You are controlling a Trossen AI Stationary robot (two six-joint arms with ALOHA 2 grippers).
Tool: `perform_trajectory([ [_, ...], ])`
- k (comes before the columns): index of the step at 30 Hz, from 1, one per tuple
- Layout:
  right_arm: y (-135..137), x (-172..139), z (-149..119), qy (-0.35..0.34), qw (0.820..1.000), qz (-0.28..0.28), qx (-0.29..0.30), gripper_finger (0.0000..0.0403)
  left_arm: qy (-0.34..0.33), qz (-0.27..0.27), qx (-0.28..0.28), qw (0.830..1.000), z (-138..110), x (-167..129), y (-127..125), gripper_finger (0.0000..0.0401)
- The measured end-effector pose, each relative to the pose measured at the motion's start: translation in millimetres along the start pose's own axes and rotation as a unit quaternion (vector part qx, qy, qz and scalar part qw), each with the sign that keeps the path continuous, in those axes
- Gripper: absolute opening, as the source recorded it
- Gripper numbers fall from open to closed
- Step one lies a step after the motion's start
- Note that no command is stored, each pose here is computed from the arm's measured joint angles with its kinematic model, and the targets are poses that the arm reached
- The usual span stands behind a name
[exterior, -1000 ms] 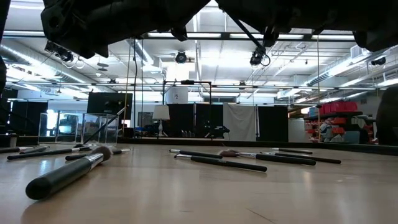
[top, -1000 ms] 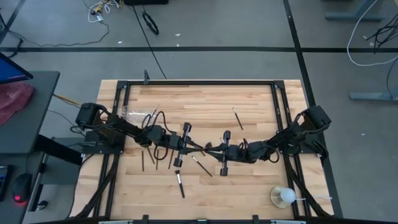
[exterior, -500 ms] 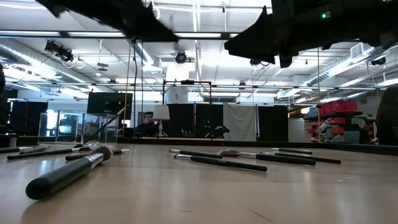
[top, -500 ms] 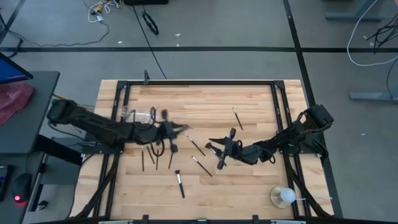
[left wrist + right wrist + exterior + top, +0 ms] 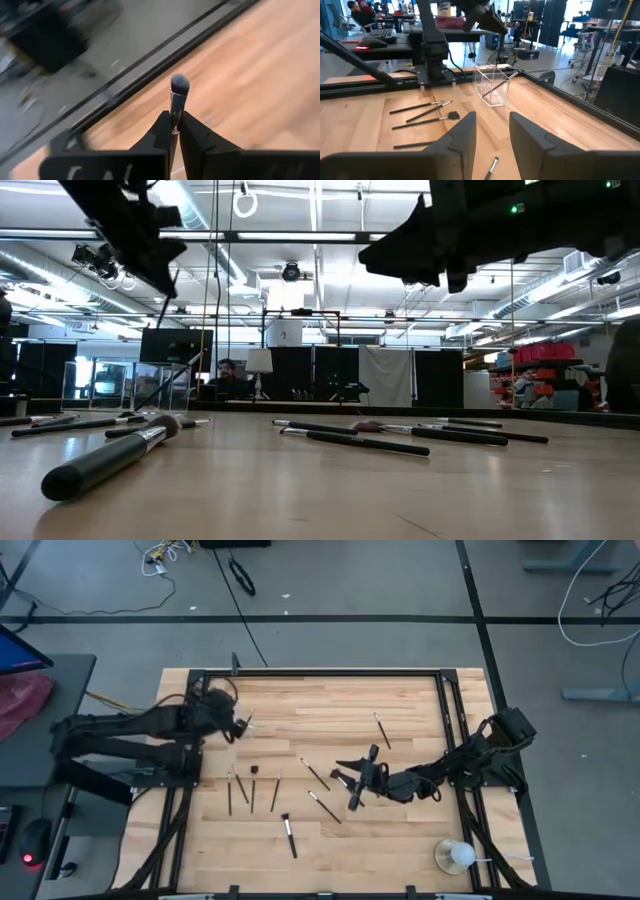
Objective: Put items in baskets/containers
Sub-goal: Put the eyeshadow brush into the transparent organizer
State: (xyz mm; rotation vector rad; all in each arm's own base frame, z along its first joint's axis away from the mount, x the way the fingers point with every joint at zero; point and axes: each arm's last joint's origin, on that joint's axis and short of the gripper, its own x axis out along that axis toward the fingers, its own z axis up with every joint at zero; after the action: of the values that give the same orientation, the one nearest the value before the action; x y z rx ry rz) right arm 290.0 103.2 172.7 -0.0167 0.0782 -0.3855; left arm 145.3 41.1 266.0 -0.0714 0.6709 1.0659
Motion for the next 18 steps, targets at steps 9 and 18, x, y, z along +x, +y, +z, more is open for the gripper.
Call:
perform_trajectory([
  [9,0,0,-1,0.004,1.0,0.007,-0.003,0.012,0.075,0.033,-0.031,0.996,-1,21,17,0.0025],
  [18,1,0,-2,0.006,1.0,0.013,-0.005,0.012,0.117,0.016,-0.046,0.992,-3,32,12,0.0027],
])
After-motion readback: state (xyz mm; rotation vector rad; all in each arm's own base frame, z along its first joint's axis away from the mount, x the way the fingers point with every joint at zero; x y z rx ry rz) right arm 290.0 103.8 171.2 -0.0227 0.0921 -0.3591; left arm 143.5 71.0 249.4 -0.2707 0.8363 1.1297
